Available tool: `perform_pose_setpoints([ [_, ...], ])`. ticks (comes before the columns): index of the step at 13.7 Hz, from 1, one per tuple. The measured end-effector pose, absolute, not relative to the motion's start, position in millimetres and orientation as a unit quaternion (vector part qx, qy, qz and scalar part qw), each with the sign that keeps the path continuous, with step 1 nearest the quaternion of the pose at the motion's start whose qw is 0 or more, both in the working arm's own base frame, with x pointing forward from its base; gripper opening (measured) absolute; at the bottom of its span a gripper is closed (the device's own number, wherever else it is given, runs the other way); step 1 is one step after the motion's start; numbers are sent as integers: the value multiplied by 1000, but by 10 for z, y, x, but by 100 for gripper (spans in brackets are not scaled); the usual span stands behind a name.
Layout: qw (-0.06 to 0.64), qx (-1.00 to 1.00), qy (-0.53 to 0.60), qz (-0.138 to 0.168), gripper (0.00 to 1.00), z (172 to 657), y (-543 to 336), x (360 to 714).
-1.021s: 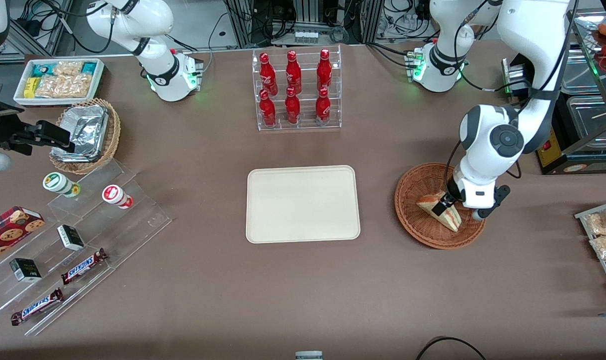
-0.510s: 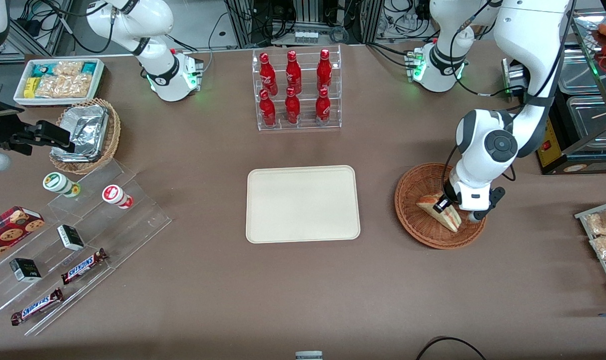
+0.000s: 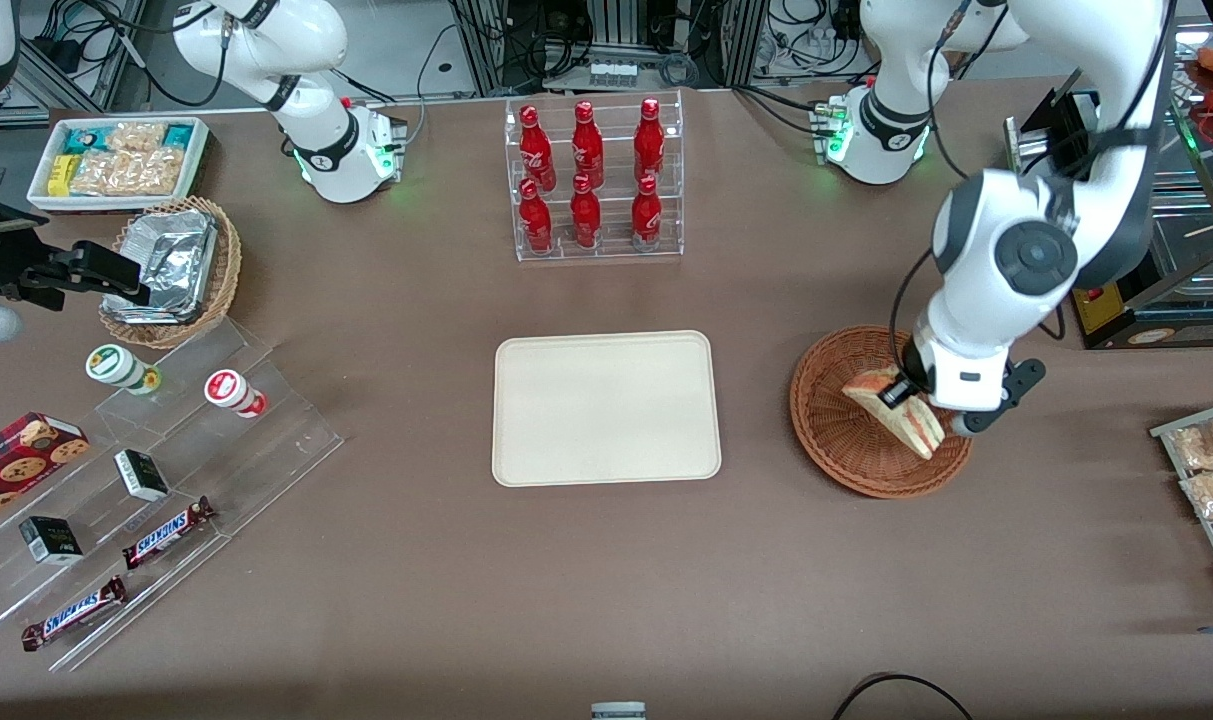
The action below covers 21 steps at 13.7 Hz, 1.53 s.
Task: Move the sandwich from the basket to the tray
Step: 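Carry the sandwich with the left gripper over the white tray, then lower the sandwich onto the tray and open the left gripper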
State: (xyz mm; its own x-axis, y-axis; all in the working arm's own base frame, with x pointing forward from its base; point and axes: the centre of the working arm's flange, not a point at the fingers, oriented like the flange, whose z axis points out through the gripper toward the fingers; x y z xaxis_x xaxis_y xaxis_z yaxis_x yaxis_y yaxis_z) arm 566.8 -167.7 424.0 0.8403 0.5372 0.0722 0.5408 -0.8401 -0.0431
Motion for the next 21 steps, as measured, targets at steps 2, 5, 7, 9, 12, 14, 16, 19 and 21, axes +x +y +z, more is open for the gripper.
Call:
perform_pose_setpoints([
  [2,31,-970,-236,-40,15,4656,-2250,5652],
  [5,23,-984,-171,-41,15,4632,-3148,5526],
  [7,24,-992,-119,-28,15,4414,-3648,5382],
  [9,18,-998,-67,2,15,4128,-4107,5174],
  [12,6,-999,-31,19,15,3816,-4648,5113],
  [14,3,-1000,-12,20,15,3586,-5006,5102],
  [16,0,-1000,-1,20,15,3345,-5225,5080],
  [19,-9,-1000,8,13,15,3040,-5311,5122],
  [21,-15,-1000,12,9,15,2833,-5342,5145],
])
